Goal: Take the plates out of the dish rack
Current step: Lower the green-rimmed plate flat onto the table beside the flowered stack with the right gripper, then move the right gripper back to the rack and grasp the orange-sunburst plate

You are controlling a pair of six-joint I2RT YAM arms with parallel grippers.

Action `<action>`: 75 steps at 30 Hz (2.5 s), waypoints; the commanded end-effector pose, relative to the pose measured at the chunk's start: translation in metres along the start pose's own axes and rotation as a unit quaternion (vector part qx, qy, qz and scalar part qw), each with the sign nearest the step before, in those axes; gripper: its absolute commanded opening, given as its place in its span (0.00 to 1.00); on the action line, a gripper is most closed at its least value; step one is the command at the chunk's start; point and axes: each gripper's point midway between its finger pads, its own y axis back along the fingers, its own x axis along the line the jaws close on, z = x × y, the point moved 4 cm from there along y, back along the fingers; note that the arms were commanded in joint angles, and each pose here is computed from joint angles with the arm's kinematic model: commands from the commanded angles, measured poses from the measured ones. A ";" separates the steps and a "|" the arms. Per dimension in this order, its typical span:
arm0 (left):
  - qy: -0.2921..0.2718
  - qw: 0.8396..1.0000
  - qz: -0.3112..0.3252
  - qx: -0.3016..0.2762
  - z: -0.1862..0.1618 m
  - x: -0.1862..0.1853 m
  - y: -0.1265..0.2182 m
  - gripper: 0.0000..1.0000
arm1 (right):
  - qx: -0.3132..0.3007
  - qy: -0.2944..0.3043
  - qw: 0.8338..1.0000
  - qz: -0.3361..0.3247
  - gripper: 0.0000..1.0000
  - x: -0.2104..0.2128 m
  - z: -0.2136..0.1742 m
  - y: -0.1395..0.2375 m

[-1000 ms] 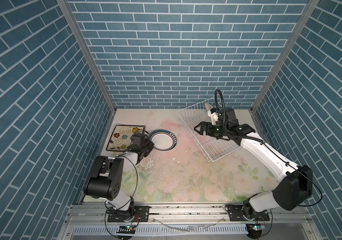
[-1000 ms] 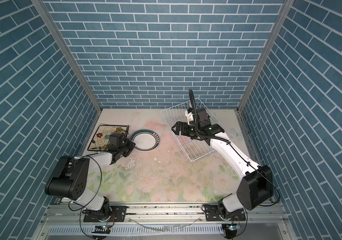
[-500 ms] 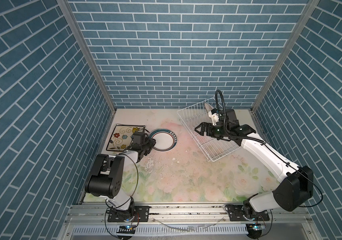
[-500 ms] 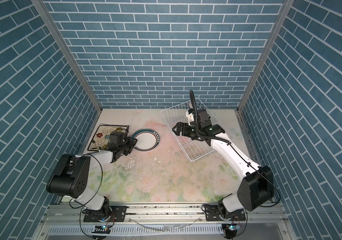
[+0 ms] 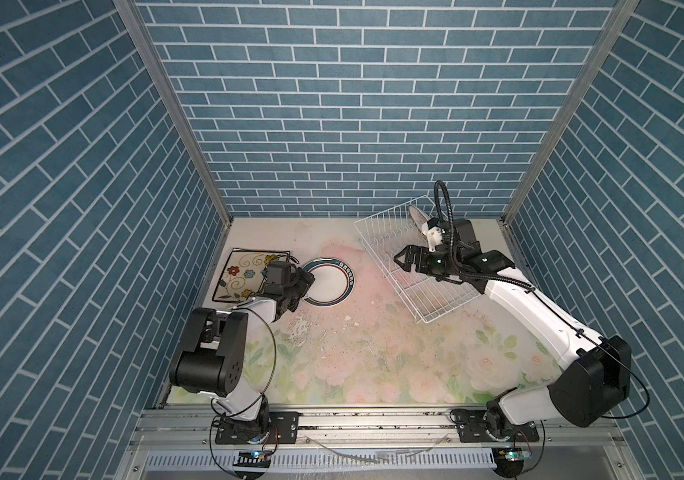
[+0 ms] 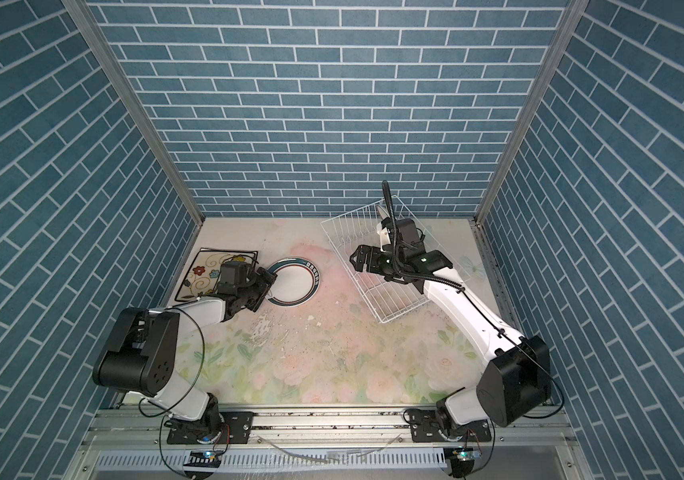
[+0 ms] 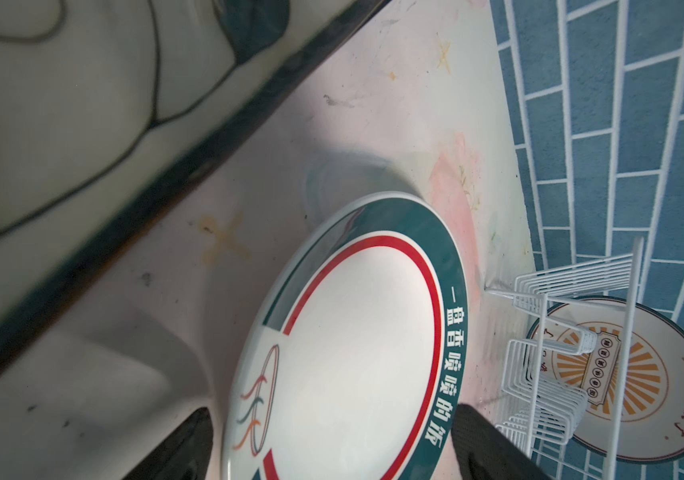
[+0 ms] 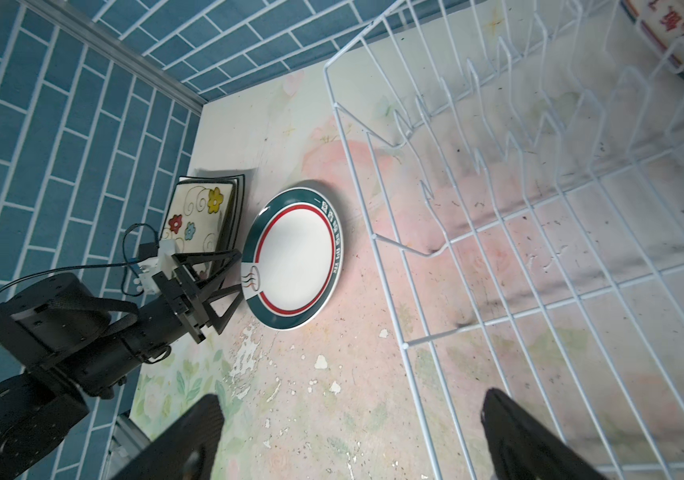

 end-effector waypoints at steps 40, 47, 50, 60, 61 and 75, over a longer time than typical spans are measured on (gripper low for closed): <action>-0.022 0.998 -0.022 -0.062 0.012 -0.021 0.069 0.95 | 0.067 0.378 0.768 -0.513 0.15 -0.117 0.118 -0.084; -0.025 0.997 -0.027 -0.066 0.013 -0.024 0.074 0.95 | 0.064 0.392 0.760 -0.514 0.26 -0.117 0.125 -0.095; -0.026 0.997 -0.026 -0.068 0.013 -0.024 0.074 0.96 | 0.067 0.393 0.762 -0.511 0.30 -0.117 0.126 -0.098; -0.031 0.997 -0.024 -0.067 0.014 -0.026 0.077 0.96 | 0.077 0.409 0.748 -0.517 0.30 -0.125 0.128 -0.118; -0.030 0.997 -0.024 -0.068 0.014 -0.026 0.077 0.96 | 0.074 0.410 0.746 -0.519 0.30 -0.126 0.129 -0.120; -0.031 0.997 -0.025 -0.069 0.013 -0.026 0.082 0.96 | 0.019 0.401 0.745 -0.534 0.03 -0.130 0.147 -0.120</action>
